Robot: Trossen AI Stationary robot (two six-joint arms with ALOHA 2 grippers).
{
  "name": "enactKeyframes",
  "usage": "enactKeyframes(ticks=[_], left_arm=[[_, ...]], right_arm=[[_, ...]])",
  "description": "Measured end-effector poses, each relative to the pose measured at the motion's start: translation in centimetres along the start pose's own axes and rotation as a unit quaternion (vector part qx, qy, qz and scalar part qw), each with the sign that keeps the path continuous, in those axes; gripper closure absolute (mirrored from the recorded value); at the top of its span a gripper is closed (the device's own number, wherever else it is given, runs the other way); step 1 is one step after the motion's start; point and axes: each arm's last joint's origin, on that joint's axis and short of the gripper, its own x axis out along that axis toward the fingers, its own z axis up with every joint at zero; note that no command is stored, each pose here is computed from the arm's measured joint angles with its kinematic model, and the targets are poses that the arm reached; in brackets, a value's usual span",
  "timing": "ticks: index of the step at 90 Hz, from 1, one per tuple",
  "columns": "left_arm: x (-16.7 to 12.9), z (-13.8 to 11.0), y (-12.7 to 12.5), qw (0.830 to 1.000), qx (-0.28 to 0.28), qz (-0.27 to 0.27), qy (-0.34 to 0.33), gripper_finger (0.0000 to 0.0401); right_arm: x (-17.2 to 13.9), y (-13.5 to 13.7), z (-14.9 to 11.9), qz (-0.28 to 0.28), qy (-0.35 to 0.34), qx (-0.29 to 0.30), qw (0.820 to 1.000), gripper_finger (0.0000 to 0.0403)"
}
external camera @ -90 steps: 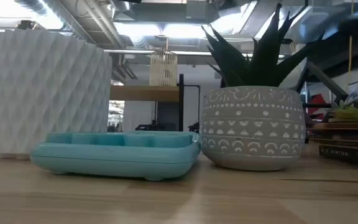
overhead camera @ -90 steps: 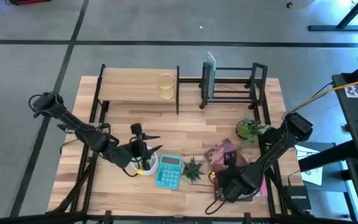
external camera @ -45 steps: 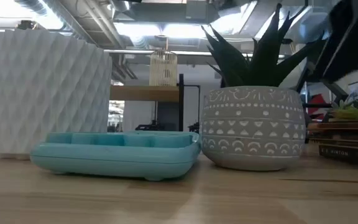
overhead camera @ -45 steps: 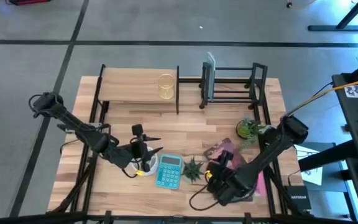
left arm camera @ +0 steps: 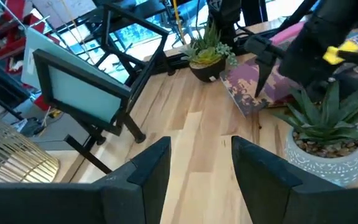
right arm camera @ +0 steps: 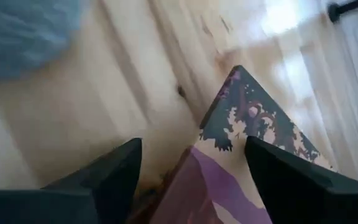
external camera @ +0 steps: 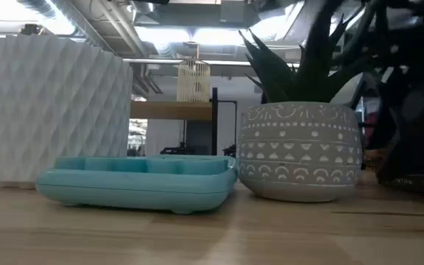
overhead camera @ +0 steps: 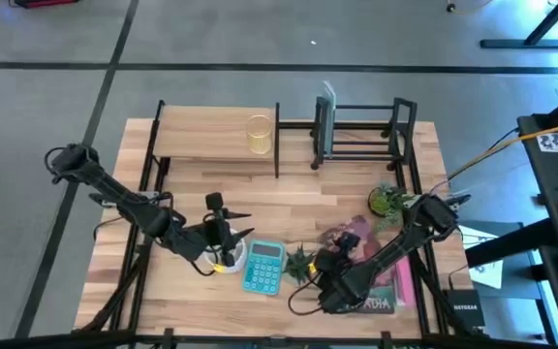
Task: Stock shelves
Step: Put the purple book on the book shelf
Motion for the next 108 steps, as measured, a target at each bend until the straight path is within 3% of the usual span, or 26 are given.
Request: enactKeyframes(ticks=[12, 30, 35, 67, 92, 108], left_arm=[[0.0, 0.0, 0.0, 1.0, -0.002, 0.0, 0.0, 0.0246], [0.0, 0.0, 0.0, 1.0, -0.001, 0.0, -0.001, 0.0246], [0.0, 0.0, 0.0, 1.0, -0.001, 0.0, -0.001, 0.0246], [0.0, 0.0, 0.0, 1.0, 0.0, -0.003, -0.001, 0.0246], [0.0, 0.0, 0.0, 1.0, 0.0, -0.011, -0.001, 0.0246], [0.0, 0.0, 0.0, 1.0, -0.001, -0.011, -0.001, 0.0246]], right_arm=[[0.1, -0.3, -0.3, -0.011, 0.027, 0.026, 0.999, 0.0207], [-0.3, -0.2, -0.1, -0.003, 0.036, 0.034, 0.999, 0.0366], [-0.9, 0.1, 0.3, 0.011, 0.036, 0.03, 0.999, 0.0389], [-6.3, 0.1, 2.6, 0.031, -0.032, 0.005, 0.999, 0.0403], [-9.4, 0.6, 0.6, 0.042, -0.066, -0.046, 0.996, 0.0403], [-9.0, 1.5, -0.6, 0.035, -0.127, -0.082, 0.988, 0.0387]])
